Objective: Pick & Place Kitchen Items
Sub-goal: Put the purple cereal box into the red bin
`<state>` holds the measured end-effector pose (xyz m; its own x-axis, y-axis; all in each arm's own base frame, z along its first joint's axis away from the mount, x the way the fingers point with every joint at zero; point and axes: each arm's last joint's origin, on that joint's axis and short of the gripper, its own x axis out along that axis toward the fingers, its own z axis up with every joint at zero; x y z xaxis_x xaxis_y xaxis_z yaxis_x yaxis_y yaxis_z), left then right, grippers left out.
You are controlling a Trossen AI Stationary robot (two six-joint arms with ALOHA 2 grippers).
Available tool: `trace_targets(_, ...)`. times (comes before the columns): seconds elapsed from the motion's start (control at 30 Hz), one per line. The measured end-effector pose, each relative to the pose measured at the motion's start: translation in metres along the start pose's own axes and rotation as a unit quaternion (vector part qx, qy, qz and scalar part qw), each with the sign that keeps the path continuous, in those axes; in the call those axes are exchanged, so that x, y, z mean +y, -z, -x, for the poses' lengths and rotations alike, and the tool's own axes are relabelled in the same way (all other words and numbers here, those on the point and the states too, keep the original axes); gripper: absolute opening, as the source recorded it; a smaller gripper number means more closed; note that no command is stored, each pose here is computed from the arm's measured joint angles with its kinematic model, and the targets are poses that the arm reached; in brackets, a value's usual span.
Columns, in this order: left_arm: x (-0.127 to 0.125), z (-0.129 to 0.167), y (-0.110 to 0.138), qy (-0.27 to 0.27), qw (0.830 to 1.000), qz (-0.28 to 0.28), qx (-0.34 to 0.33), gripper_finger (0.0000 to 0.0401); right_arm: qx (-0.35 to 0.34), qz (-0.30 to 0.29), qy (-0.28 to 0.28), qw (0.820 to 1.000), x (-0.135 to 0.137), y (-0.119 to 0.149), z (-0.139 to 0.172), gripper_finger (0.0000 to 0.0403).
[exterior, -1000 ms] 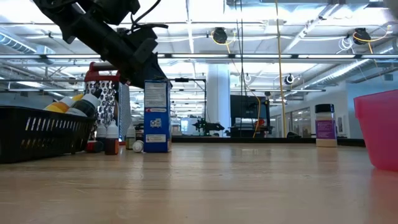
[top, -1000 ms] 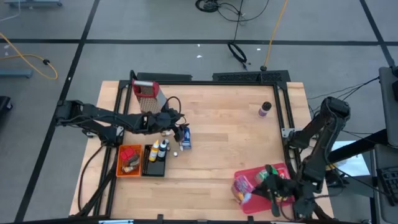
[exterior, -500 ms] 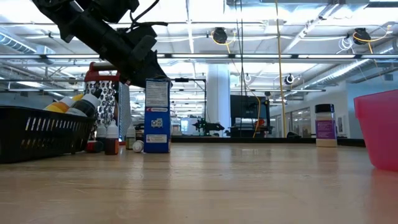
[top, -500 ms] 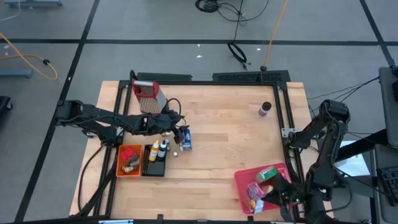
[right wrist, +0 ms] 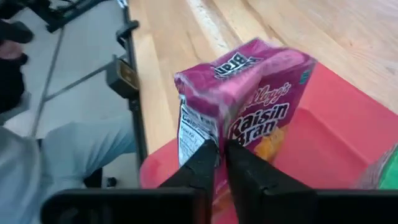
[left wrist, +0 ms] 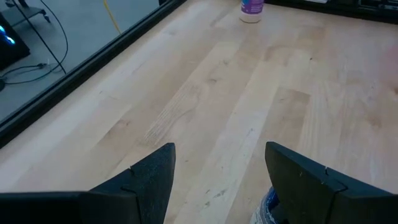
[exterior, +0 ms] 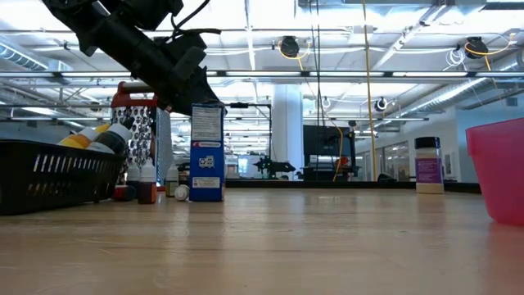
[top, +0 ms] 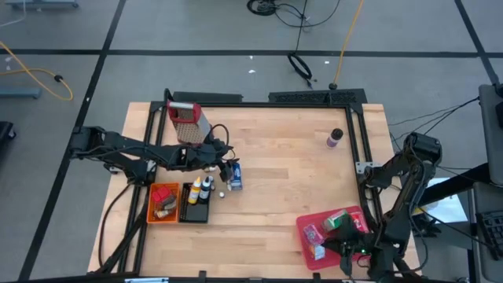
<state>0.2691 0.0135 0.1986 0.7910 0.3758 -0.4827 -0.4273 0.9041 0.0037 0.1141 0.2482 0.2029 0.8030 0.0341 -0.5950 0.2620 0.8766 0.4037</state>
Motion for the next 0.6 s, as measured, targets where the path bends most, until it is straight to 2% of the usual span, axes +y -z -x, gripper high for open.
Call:
trace_targets(0.33,0.000,0.000,0.000,0.000,1.000,0.000,0.000,0.0253,0.027,-0.015,-0.006,1.000,0.000,-0.007,0.000,0.0155)
trace_targets(0.47,0.000,0.000,0.000,0.000,1.000,-0.001,0.000,0.0253,0.051,-0.032,-0.028,0.998,0.002,-0.014,0.008,0.0176)
trace_targets(0.6,0.000,0.000,0.000,0.000,1.000,-0.002,0.000,0.0253,0.059,-0.031,-0.047,0.997,0.001,-0.023,0.017,0.0173)
